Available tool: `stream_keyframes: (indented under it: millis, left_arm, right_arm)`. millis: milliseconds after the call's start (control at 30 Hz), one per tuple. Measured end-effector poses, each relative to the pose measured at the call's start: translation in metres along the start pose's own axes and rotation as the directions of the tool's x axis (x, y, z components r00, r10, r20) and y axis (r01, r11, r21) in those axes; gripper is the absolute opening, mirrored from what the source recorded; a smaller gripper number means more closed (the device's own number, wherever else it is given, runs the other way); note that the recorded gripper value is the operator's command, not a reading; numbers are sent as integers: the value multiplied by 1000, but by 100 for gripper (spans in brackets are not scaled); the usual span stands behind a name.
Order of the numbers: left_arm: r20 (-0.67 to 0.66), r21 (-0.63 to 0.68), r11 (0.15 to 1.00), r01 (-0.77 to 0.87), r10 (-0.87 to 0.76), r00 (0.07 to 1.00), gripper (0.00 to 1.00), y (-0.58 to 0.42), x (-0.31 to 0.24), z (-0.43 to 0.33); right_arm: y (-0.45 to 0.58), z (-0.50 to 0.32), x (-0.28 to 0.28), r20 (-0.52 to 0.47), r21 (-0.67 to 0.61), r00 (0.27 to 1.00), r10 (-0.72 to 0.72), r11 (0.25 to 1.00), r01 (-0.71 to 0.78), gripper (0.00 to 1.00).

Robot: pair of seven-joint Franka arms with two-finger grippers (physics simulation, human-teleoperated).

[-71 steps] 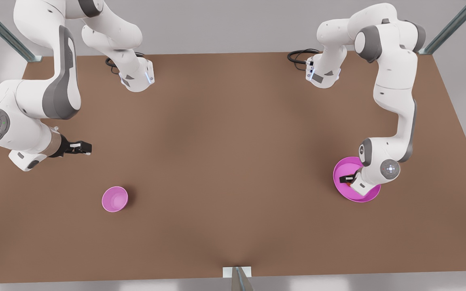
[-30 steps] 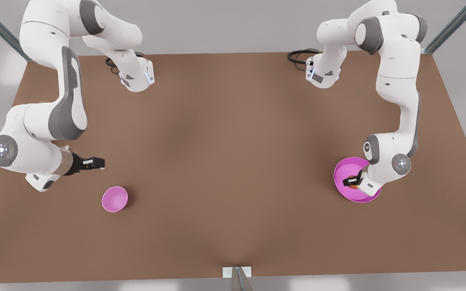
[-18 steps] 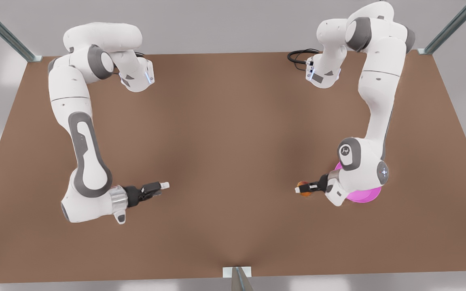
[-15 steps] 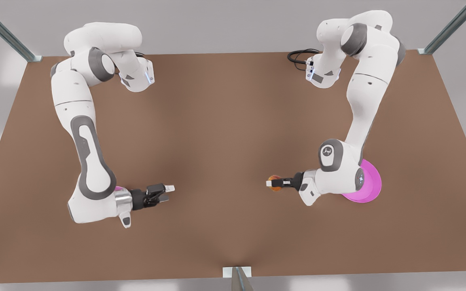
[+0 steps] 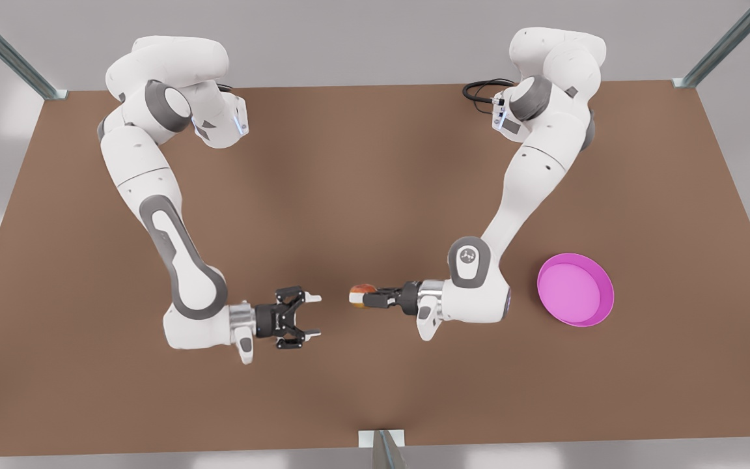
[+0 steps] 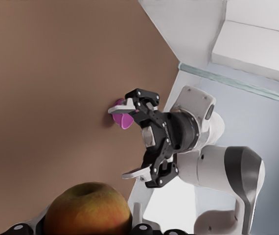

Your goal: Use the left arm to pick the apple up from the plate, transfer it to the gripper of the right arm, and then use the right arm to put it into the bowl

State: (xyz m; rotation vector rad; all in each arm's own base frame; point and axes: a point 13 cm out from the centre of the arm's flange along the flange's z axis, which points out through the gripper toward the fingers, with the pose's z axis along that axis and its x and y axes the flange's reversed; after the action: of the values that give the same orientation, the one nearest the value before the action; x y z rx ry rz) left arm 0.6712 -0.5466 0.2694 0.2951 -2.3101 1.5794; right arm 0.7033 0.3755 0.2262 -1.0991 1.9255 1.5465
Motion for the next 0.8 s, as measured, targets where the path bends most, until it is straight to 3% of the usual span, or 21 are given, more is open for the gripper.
stream_keyframes:
  millis: [333, 800]
  left_arm:
    - [42, 23, 999, 38, -39, 998, 68, -3, -8, 8]
    - [47, 32, 997, 68, -69, 996, 68, -5, -7, 15]
  right_arm:
    - [29, 34, -23, 108, -30, 963, -248, 967, 252, 100]
    - [38, 70, -39, 150, 40, 894, -423, 906, 422, 100]
